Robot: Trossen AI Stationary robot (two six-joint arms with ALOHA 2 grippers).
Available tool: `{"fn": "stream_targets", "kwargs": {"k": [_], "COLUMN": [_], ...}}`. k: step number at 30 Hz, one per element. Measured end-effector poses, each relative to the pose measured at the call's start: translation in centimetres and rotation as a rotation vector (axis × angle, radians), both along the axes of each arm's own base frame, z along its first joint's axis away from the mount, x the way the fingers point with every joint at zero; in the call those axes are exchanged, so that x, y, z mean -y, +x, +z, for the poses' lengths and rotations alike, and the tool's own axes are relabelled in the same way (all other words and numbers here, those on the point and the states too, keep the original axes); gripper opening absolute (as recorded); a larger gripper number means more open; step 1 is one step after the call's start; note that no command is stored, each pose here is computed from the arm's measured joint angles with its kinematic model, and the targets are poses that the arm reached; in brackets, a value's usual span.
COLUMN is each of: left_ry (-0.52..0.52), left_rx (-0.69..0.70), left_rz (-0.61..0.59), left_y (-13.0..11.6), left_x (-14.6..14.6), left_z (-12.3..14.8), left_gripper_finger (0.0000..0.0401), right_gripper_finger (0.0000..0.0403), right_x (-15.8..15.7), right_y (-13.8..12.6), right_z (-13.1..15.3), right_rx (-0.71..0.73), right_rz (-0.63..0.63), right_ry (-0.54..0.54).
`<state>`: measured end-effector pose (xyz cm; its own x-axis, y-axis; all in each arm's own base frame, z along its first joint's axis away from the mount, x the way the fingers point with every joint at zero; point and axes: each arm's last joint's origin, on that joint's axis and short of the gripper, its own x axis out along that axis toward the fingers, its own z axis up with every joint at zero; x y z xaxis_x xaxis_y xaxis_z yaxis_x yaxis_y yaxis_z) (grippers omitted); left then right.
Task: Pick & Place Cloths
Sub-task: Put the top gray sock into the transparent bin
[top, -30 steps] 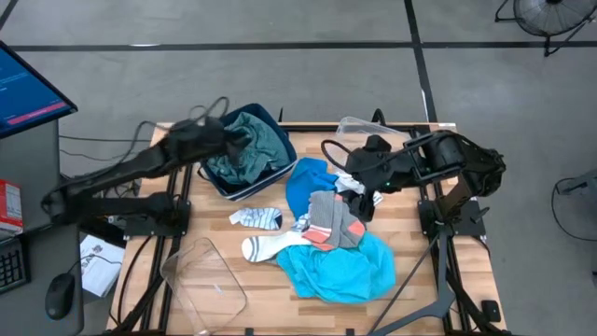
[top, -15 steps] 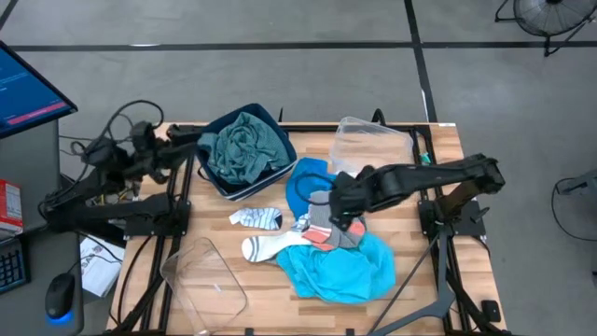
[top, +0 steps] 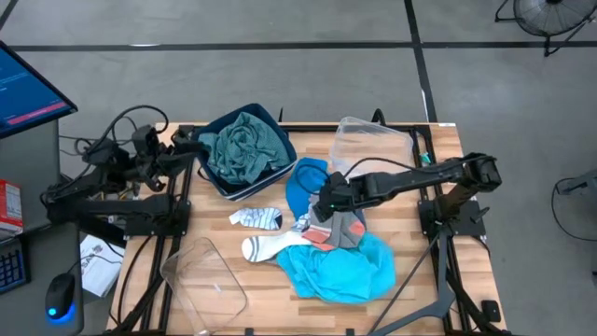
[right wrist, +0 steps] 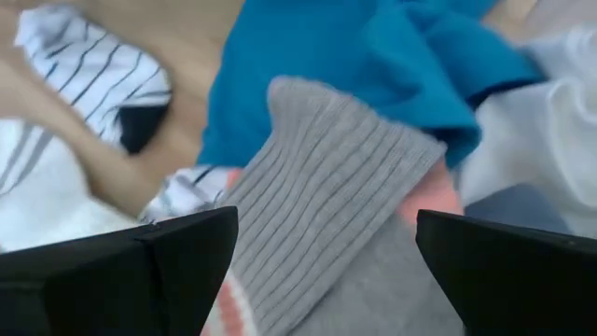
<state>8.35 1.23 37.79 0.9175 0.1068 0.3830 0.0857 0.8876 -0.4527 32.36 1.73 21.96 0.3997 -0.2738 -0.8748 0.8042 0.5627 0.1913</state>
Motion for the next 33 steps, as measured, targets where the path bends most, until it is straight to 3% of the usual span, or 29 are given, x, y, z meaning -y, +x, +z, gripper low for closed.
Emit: {"fn": "stream_targets", "kwargs": {"k": [6,14,19,27,33], "left_ry": [0.003,0.027,0.027,0.048,0.049], "left_rx": [-0.006,-0.003,-0.002,-0.004,-0.005], "left_rz": [-0.024,-0.089,-0.088,-0.078,-0.078], "left_y": [0.3,0.3,0.3,0.3,0.3], "left_x": [0.0,0.3,0.2,0.2,0.2], "left_z": [0.0,0.0,0.0,0.0,0.0], "left_gripper_finger": [0.0191,0.0191,0.0191,0.0191,0.0191], "right_gripper_finger": [0.0321,0.0310,0.0238,0.0023,0.0042], "right_x": [1.0,1.0,0.9,0.8,1.0], "right_y": [0.8,2.7,2.9,3.7,5.1], "right_z": [-1.6,-5.0,-4.7,-3.4,-0.3], "right_rx": [-0.032,-0.052,-0.029,0.001,0.043], "right_rz": [-0.044,-0.032,-0.032,0.014,0.047], "right_ry": [-0.038,0.002,-0.006,-0.017,-0.036]}}
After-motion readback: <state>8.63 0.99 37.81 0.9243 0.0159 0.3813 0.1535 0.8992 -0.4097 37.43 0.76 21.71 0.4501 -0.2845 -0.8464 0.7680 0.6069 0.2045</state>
